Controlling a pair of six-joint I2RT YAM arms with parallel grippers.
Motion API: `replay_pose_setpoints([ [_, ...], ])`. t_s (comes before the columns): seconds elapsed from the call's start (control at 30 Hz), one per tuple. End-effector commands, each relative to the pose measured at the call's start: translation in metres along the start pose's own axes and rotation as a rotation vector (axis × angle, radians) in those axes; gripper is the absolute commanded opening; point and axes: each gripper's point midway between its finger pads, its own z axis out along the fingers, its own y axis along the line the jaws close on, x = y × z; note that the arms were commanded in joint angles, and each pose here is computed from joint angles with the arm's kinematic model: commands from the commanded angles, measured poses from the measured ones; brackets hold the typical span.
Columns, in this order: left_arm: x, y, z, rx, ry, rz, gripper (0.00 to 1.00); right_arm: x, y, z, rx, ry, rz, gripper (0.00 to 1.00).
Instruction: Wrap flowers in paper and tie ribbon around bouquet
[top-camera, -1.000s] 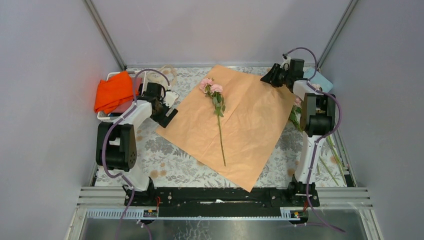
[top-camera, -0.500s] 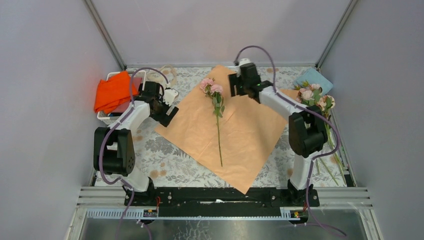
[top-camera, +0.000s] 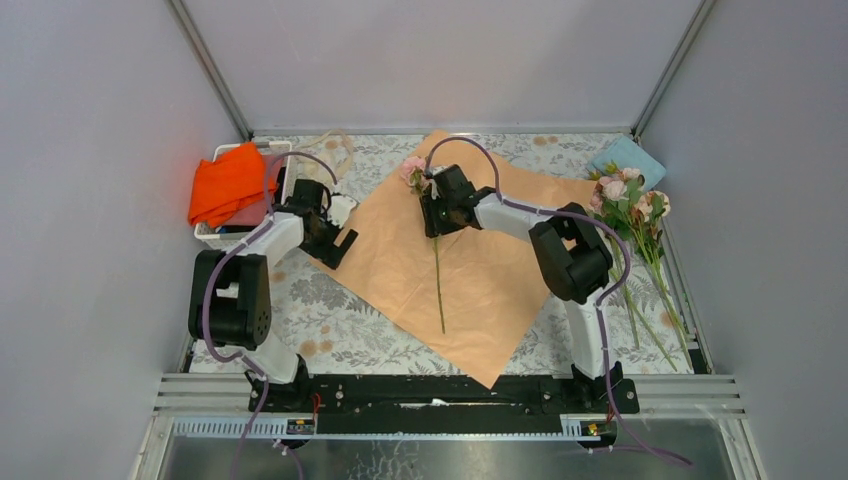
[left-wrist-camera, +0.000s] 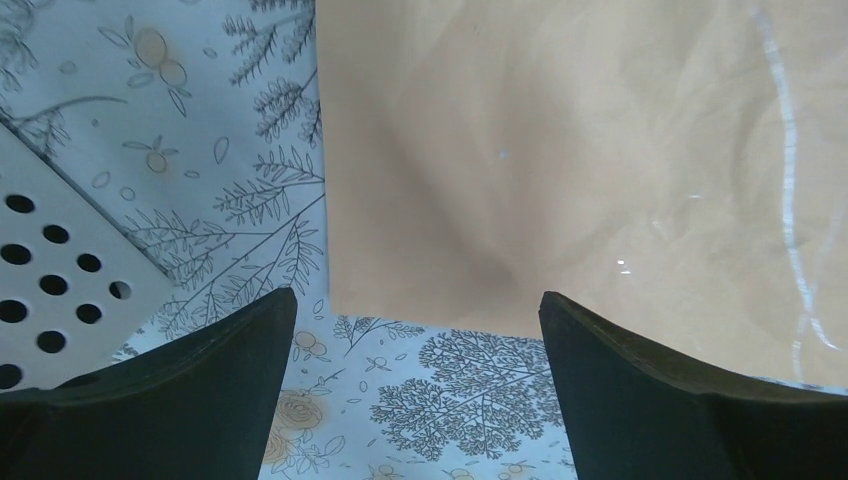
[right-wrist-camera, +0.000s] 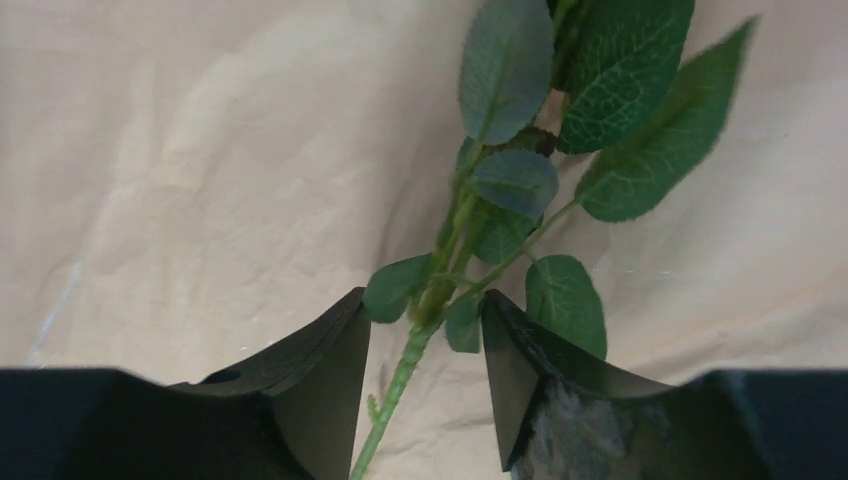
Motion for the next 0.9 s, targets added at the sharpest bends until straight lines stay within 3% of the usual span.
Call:
replay_pose_setpoints([
  [0.0,0.011,0.022,0.017,-0.129,0.039,0.005,0.99,-0.010,-0.011,0.009,0.072,-0.026,0.034,0.46],
  [0.13,0.032,0.040,0.025,-0.235,0.120,0.030,0.99,-0.020,-0.017,0.022,0.105,-0.062,0.042,0.16],
  [0.2,0.042,0.047,0.027,-0.283,0.163,0.049,0.98,-0.037,-0.025,0.024,0.161,-0.114,0.050,0.07],
  [0.33,0.058,0.055,0.031,-0.329,0.227,0.068,0.98,-0.080,-0.036,0.026,0.219,-0.239,0.048,0.02],
  [0.5,0.060,0.055,0.032,-0.315,0.225,0.059,0.98,-0.112,-0.057,0.035,0.238,-0.269,0.085,0.00],
  [0.57,0.060,0.056,0.031,-0.311,0.222,0.056,0.98,-0.111,-0.061,0.034,0.234,-0.255,0.091,0.05],
  [0.67,0.057,0.054,0.030,-0.295,0.214,0.056,0.98,-0.111,-0.055,0.021,0.178,-0.241,0.049,0.33],
  [0.73,0.053,0.053,0.027,-0.280,0.199,0.054,0.98,-0.118,-0.054,-0.004,0.131,-0.236,0.021,0.46],
  [0.87,0.038,0.051,0.019,-0.247,0.165,0.042,0.99,-0.133,-0.087,-0.089,0.113,-0.271,0.040,0.55],
])
